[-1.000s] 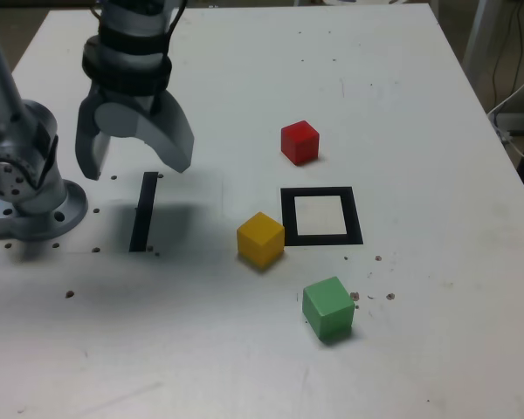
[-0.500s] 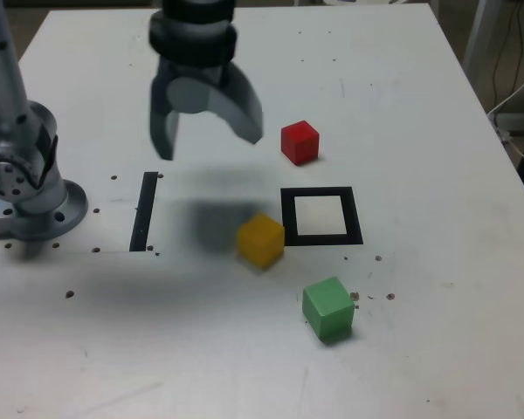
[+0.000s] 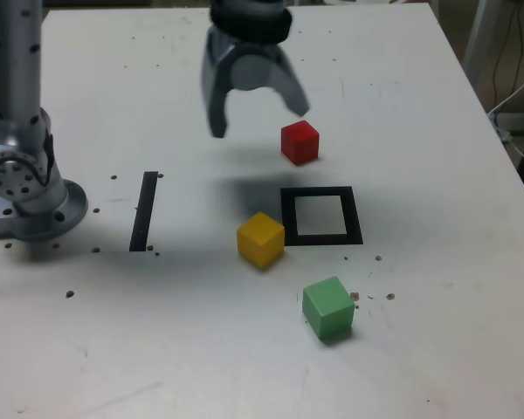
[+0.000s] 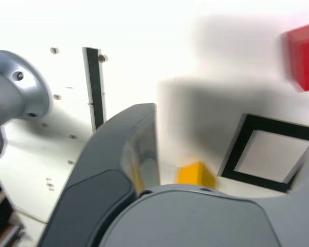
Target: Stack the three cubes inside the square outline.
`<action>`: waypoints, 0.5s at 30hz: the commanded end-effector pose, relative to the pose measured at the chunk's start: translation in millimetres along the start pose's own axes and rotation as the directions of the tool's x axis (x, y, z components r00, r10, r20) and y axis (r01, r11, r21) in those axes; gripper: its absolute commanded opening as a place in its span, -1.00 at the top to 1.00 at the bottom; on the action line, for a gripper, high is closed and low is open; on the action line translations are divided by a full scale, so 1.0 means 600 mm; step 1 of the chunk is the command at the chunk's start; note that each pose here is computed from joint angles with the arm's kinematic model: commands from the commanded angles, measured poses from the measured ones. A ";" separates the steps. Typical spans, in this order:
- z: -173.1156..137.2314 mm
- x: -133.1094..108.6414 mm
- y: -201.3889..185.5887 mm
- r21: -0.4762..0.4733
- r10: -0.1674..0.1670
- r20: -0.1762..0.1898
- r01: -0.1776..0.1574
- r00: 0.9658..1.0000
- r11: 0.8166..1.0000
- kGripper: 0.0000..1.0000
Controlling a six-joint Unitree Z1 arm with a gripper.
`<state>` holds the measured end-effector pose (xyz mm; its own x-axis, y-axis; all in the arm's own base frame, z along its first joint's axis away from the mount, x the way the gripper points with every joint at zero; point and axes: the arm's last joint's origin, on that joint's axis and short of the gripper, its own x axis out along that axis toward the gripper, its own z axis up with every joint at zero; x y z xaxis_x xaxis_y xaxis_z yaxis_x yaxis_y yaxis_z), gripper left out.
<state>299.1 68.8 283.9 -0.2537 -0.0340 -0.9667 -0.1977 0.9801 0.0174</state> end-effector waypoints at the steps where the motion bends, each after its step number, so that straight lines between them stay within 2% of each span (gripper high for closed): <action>1: 0.019 0.004 0.011 -0.020 -0.002 -0.011 0.002 1.000 1.000 -1.00; 10: 0.080 0.024 0.061 -0.091 -0.013 -0.039 0.009 0.999 0.996 -1.00; 15: 0.102 0.035 0.078 -0.105 -0.030 -0.048 0.025 0.998 0.994 -0.99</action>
<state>339.5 121.7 254.4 -0.2844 -0.0616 -0.9567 -0.2978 0.9542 0.0271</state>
